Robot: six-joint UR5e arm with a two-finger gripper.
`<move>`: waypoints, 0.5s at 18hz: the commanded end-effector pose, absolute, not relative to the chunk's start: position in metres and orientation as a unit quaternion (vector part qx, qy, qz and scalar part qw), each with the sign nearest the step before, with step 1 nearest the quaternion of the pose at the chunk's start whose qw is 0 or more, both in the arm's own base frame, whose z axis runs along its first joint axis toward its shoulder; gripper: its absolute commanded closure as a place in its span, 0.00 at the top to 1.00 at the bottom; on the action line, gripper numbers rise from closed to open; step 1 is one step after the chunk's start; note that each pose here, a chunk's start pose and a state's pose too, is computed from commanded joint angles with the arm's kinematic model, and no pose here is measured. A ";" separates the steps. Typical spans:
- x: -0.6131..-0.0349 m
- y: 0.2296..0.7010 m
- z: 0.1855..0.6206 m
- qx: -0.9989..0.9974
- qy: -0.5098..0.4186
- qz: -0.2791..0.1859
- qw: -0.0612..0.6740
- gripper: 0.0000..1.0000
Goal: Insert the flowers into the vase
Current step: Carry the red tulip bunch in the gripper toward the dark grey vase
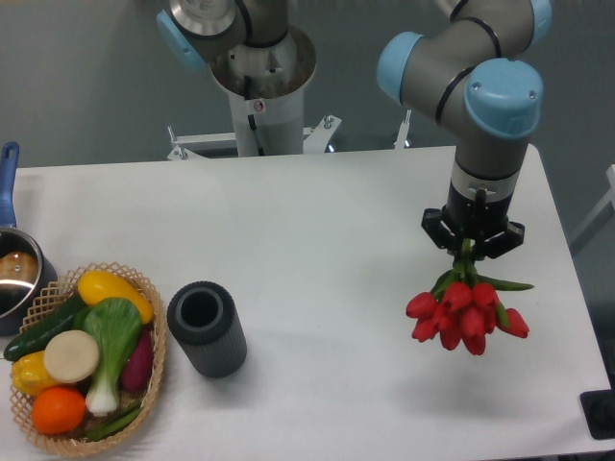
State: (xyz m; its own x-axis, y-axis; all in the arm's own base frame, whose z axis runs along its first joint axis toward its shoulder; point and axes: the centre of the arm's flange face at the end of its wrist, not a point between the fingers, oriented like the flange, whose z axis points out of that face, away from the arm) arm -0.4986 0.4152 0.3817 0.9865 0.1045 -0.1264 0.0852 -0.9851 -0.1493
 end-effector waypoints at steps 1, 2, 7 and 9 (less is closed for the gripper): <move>-0.497 0.417 0.383 -0.994 -0.047 0.066 0.074 0.00; -0.494 0.421 0.389 -0.993 -0.046 0.064 0.091 0.00; -0.486 0.433 0.403 -0.986 -0.049 0.054 0.150 0.00; -0.482 0.444 0.413 -0.972 -0.038 0.057 0.223 0.00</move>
State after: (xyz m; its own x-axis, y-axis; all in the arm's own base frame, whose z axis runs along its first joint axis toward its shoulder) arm -0.4825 0.4440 0.4126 0.9906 0.0988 -0.0944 0.0478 -0.8977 -0.4380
